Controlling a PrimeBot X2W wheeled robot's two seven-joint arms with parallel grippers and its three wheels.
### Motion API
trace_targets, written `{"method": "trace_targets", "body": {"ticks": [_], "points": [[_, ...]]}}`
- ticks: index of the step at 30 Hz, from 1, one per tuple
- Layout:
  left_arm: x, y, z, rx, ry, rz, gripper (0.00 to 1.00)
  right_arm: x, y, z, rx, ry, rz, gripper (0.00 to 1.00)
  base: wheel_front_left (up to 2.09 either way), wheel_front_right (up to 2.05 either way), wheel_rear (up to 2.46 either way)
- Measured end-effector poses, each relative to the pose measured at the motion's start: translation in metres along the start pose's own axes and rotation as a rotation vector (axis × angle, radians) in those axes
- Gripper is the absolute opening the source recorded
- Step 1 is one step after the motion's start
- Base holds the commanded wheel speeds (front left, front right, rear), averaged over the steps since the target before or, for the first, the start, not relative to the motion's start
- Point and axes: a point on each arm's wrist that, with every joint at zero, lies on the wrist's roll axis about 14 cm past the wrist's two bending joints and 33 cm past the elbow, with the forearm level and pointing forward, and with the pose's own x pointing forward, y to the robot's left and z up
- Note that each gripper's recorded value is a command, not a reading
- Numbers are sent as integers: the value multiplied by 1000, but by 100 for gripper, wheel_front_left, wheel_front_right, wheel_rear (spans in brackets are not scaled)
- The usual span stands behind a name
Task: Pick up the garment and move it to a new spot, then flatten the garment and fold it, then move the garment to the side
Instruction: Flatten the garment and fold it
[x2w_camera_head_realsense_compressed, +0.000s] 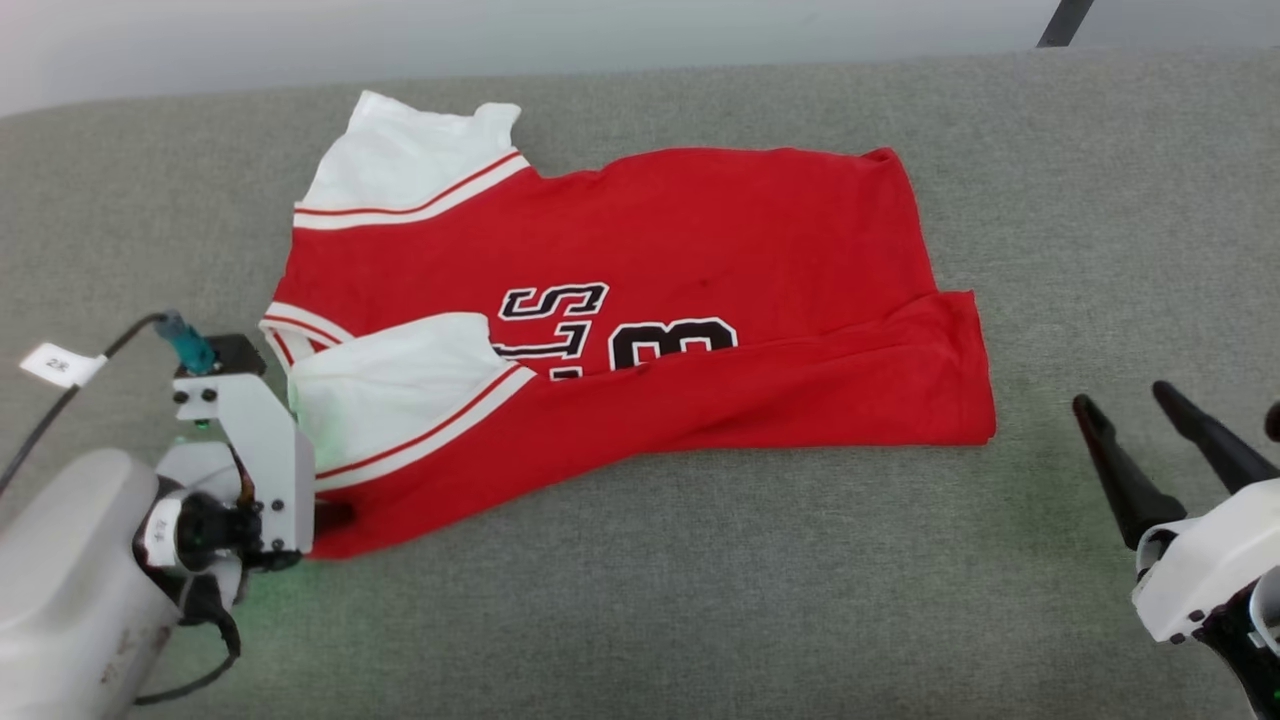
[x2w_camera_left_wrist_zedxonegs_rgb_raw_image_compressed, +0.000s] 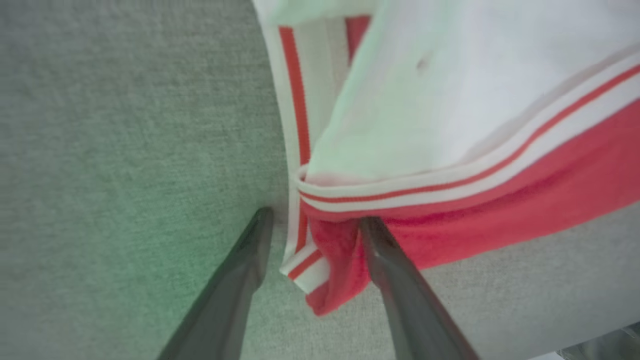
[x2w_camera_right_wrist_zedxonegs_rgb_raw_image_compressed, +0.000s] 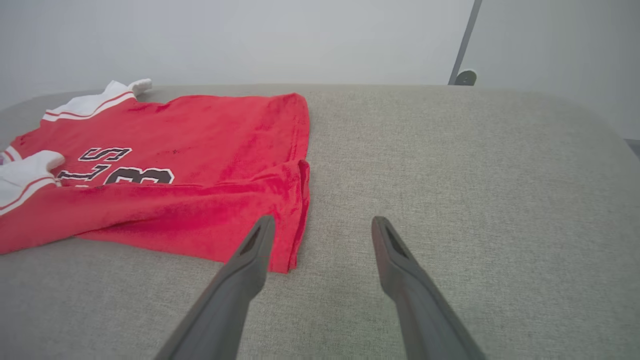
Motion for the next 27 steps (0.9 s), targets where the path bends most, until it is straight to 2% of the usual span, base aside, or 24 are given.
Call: {"method": "trace_targets", "body": {"ticks": [1, 7, 27], "points": [[0, 1, 2, -3, -7, 1, 0, 1, 2, -2, 2, 13, 8, 100, 0, 0, 0], [3, 7, 11, 8, -36, 1, 0, 10, 9, -11, -11, 95, 48, 100, 0, 0, 0], [19, 2, 35, 9, -98, -40, 0, 70, 32, -77, -84, 526, 151, 100, 0, 0, 0]]}}
